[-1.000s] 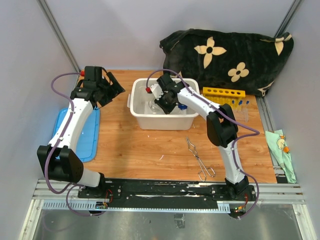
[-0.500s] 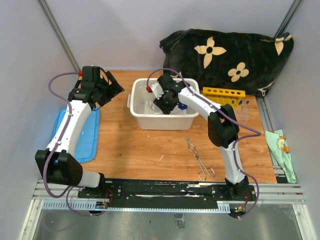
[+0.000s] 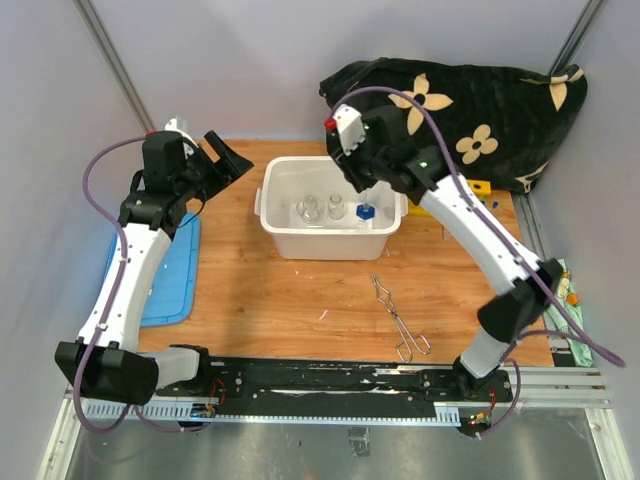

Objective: Organize the chemistry lab equipment
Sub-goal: Place the chemistry item in the storage box, then pick up the chemistry item at the center of the board.

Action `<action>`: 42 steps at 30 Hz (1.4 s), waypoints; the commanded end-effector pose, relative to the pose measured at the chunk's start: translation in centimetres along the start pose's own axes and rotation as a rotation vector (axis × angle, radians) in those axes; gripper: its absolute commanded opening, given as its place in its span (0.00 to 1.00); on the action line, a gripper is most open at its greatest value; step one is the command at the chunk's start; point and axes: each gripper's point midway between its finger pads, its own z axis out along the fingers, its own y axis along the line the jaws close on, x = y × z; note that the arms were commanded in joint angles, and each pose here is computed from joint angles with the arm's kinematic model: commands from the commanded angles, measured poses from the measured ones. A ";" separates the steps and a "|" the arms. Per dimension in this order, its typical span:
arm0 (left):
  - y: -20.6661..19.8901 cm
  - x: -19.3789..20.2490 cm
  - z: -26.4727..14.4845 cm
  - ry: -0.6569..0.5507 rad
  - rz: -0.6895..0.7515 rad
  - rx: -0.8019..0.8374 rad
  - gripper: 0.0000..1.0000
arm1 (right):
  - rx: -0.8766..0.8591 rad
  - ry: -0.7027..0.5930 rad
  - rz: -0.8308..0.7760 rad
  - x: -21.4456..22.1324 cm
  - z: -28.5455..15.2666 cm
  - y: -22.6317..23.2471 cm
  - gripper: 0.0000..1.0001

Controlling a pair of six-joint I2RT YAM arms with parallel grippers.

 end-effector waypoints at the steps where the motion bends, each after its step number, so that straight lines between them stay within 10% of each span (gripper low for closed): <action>1: -4.8 1.5 -1.6 0.007 0.083 0.189 0.86 | 0.218 -0.063 0.076 0.1 -5.7 -3.6 0.42; 9: -12.5 13.0 -3.1 0.224 0.460 0.344 0.76 | 0.549 -0.076 0.202 6.2 -13.7 -7.0 0.41; 15: -12.7 24.0 -2.9 0.406 0.755 0.331 0.51 | 0.708 -0.085 0.286 10.9 -18.1 -7.6 0.01; 25: -11.3 31.8 1.5 0.552 0.913 0.286 0.33 | 0.810 0.002 0.381 17.6 -22.8 -6.5 0.01; 29: -13.4 34.0 1.5 0.570 0.942 0.380 0.01 | 0.840 -0.020 0.412 18.9 -24.3 -6.4 0.01; 42: -15.2 43.0 1.0 0.537 1.292 0.418 0.00 | 0.895 -0.037 0.430 20.8 -26.7 -6.3 0.01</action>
